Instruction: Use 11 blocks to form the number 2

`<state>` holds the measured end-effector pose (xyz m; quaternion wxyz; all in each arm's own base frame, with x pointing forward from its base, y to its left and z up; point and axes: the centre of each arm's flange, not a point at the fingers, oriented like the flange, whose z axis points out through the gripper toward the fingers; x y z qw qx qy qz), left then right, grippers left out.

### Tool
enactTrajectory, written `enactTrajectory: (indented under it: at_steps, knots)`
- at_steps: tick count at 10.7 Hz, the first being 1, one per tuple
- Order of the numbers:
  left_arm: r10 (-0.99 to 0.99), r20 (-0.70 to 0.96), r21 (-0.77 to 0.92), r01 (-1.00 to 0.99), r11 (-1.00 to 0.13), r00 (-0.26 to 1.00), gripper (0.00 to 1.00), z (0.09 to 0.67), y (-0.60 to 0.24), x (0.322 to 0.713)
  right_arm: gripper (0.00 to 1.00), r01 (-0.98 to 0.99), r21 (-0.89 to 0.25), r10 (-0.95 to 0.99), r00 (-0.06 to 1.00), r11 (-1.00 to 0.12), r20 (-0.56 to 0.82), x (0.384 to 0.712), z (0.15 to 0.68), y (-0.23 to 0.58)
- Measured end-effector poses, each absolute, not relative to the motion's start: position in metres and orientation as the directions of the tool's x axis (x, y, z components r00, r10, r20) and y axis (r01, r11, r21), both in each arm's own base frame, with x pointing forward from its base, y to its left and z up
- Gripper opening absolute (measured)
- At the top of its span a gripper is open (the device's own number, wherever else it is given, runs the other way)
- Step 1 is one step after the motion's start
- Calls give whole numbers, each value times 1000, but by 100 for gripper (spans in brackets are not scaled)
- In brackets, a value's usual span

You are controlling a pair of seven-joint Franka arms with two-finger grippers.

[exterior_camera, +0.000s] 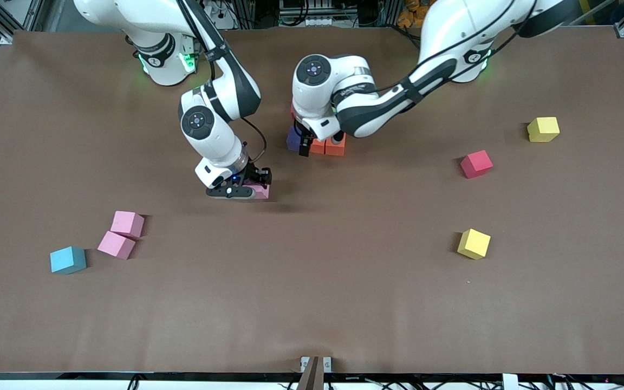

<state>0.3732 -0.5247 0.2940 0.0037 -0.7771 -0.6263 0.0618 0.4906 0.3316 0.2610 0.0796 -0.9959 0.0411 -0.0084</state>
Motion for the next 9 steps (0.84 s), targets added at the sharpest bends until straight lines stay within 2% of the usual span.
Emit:
enactTrajectory:
  at_steps: [3,5,9]
  knots:
    - [943,-106,-74,943,-324,315,100,318,-488,414,59,-104,-160,-107,994,-982,12,480,257,343]
    - [898,-130,-30,903,-428,421,100,331,-462,450,59,-135,-151,-138,990,-979,4,458,252,370]
    - [773,-118,37,780,-624,624,100,348,-435,494,59,-181,-107,-183,983,-978,11,420,234,410]
